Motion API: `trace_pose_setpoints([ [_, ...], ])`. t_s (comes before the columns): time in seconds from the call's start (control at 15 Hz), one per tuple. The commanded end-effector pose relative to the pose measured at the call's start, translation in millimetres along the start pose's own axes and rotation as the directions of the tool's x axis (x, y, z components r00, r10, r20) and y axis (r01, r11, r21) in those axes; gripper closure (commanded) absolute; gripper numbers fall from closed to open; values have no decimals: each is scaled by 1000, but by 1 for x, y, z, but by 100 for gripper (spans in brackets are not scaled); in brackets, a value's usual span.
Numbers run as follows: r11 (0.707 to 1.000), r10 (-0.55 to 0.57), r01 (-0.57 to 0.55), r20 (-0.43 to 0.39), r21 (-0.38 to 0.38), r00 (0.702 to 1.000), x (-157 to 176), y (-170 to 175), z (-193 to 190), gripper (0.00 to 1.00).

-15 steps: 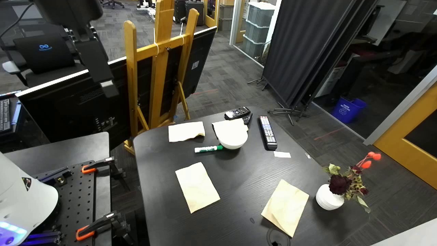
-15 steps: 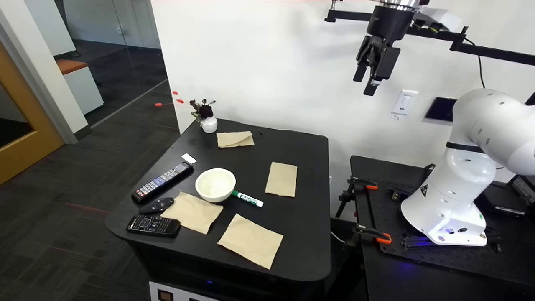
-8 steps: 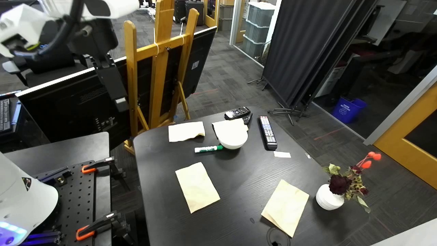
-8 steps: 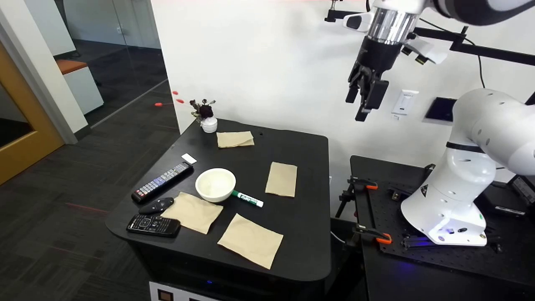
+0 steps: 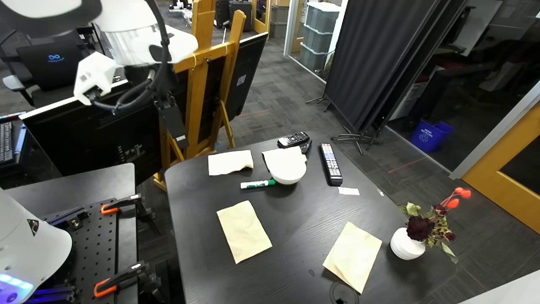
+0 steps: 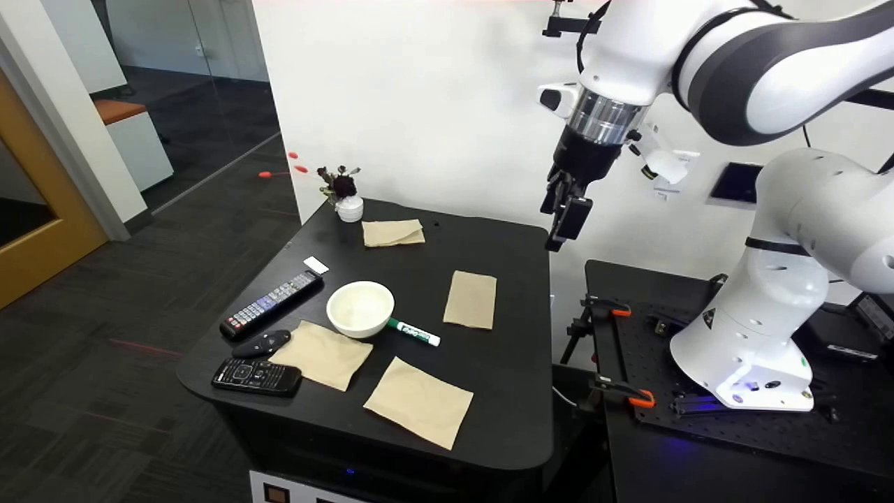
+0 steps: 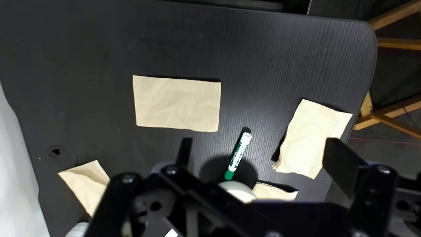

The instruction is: Put the marker in the bowl

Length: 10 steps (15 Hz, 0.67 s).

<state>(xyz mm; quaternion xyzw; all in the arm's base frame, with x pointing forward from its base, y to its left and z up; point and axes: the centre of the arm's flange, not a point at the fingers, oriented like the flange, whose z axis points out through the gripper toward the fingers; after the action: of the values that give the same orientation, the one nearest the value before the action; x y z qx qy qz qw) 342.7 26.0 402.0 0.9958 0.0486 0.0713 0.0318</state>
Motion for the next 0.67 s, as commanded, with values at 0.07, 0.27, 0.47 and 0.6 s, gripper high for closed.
trace_pose_setpoints([
  [0.07,997,78,-78,-10,7,997,38,-15,47,0],
  [0.27,992,127,-127,-9,8,992,54,-22,76,0],
  [0.47,986,165,-165,-4,10,986,67,-28,102,0],
  [0.6,983,181,-181,5,19,983,75,-31,117,0],
])
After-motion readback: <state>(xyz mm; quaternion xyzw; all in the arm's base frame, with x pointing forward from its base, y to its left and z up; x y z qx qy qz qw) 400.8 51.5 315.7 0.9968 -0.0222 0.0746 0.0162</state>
